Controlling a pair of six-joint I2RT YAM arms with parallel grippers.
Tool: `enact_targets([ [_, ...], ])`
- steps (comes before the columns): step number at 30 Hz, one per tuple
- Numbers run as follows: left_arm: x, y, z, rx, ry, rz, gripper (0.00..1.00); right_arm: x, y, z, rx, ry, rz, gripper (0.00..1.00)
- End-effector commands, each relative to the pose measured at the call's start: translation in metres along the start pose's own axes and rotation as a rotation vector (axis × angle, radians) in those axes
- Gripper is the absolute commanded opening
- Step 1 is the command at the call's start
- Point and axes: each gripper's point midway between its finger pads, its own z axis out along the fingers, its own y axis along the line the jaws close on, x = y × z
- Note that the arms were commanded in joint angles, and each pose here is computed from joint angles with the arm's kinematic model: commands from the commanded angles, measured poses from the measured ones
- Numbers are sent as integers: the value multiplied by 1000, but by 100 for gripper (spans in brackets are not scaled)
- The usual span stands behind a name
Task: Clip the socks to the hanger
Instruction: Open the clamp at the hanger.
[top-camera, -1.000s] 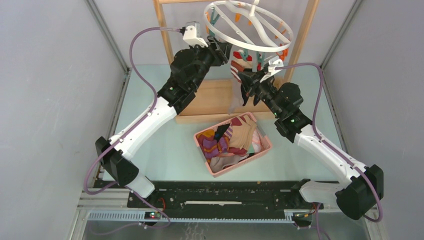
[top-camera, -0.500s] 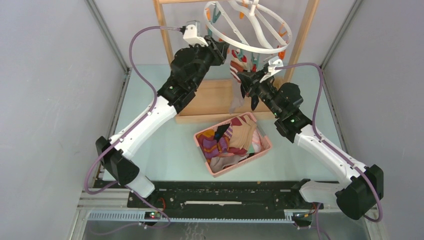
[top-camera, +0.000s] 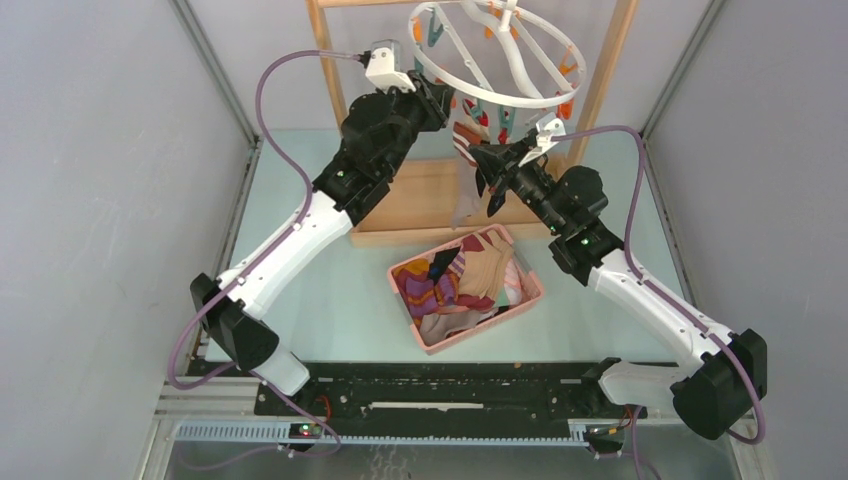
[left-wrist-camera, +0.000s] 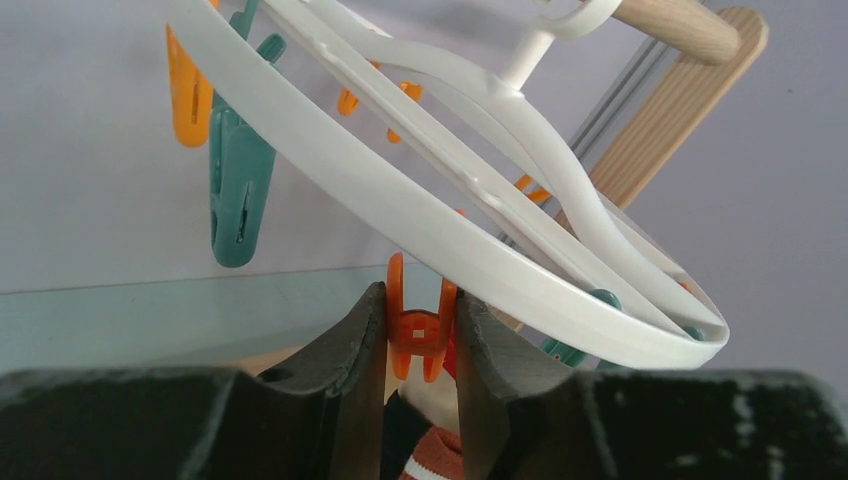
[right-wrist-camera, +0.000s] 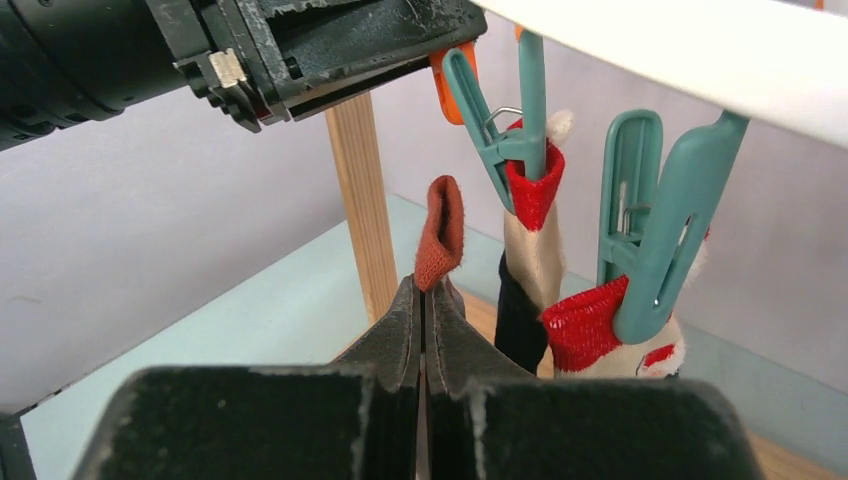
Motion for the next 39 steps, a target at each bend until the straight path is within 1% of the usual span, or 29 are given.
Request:
enact_targets([
  [1,-48,-5,-6,-33,-94,3,6,-41,13,4,-45,-117,-2,0],
  [6,-47,3,-9,-115,-78,18,3,-40,12,10,-2,-110,-16,0],
  [10,-49,4,-12,-161,-79,27,0,-44,19,16,-5,-117,-33,0],
  [15,-51,6,-15,-197,-77,33,0,-49,30,24,-6,-131,-44,0],
  [17,-50,7,-16,-201,-75,35,0,-51,30,27,8,-133,-70,0],
  [24,-54,8,-20,-208,-79,40,0,-50,18,33,96,-129,-77,0],
  [39,-54,7,-20,-201,-75,41,0,-42,19,47,80,-94,-103,0],
])
